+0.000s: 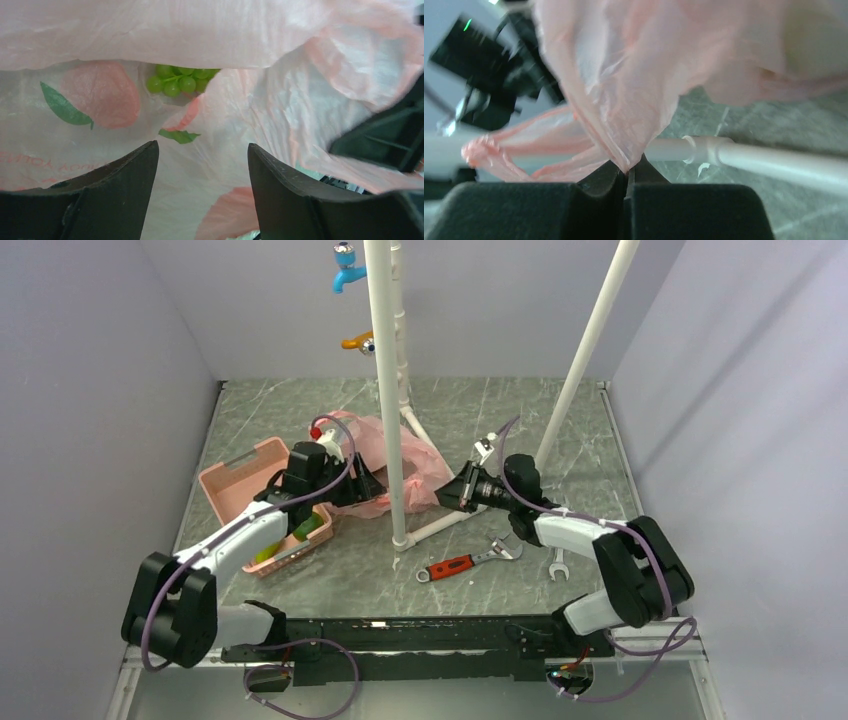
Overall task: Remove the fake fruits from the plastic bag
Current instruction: Adjust the plastic bag at the center of the board.
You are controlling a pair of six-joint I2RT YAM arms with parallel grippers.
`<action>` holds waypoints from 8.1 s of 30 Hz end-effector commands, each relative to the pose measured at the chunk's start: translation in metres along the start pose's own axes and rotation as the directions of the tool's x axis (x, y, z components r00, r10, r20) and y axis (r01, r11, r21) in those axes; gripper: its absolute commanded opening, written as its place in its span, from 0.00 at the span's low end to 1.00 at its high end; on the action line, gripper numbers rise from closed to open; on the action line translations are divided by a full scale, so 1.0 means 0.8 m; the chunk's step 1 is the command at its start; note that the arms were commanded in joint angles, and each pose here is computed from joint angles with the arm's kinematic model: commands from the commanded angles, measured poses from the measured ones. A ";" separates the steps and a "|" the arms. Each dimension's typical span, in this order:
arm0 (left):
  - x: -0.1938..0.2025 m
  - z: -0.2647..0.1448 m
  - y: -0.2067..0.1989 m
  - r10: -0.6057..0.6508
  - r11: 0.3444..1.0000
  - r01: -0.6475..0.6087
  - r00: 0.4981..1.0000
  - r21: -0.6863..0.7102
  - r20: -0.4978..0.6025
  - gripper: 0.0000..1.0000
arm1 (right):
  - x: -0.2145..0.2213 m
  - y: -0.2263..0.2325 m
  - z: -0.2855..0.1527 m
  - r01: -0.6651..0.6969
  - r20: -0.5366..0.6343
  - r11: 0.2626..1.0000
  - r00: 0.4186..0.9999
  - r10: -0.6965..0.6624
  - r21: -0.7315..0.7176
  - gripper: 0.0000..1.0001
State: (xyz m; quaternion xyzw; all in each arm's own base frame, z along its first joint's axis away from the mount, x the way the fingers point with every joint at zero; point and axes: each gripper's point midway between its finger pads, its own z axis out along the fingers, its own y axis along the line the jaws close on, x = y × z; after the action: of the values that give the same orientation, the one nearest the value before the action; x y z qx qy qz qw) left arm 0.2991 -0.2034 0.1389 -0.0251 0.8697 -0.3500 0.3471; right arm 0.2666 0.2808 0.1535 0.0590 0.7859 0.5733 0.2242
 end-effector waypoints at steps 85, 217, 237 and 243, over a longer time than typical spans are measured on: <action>-0.096 0.091 0.054 0.375 0.908 -0.281 0.877 -0.312 0.302 0.82 | 0.101 -0.030 0.005 0.711 -0.096 0.675 0.671 -0.735 -0.197 0.00; -0.039 0.042 0.081 0.101 0.992 -0.076 0.955 -0.097 0.280 0.82 | -0.100 0.146 0.127 0.911 -0.090 0.383 0.398 -0.913 0.151 1.00; -0.041 0.033 0.091 0.083 0.994 -0.056 0.946 -0.097 0.313 0.86 | -0.116 0.048 0.199 0.947 -0.319 0.109 0.208 -0.925 0.302 0.89; -0.042 0.042 0.083 0.082 0.996 -0.069 0.950 -0.053 0.301 0.83 | -0.108 0.087 0.199 0.960 -0.216 0.201 0.242 -0.946 0.196 0.29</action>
State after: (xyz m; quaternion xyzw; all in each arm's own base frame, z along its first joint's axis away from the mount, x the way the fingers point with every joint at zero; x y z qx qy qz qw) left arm 0.3511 -0.1559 0.0862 -0.0637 0.8313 -0.2845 0.4733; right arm 0.3974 0.3958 0.1448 -0.4229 0.7761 0.1381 0.4470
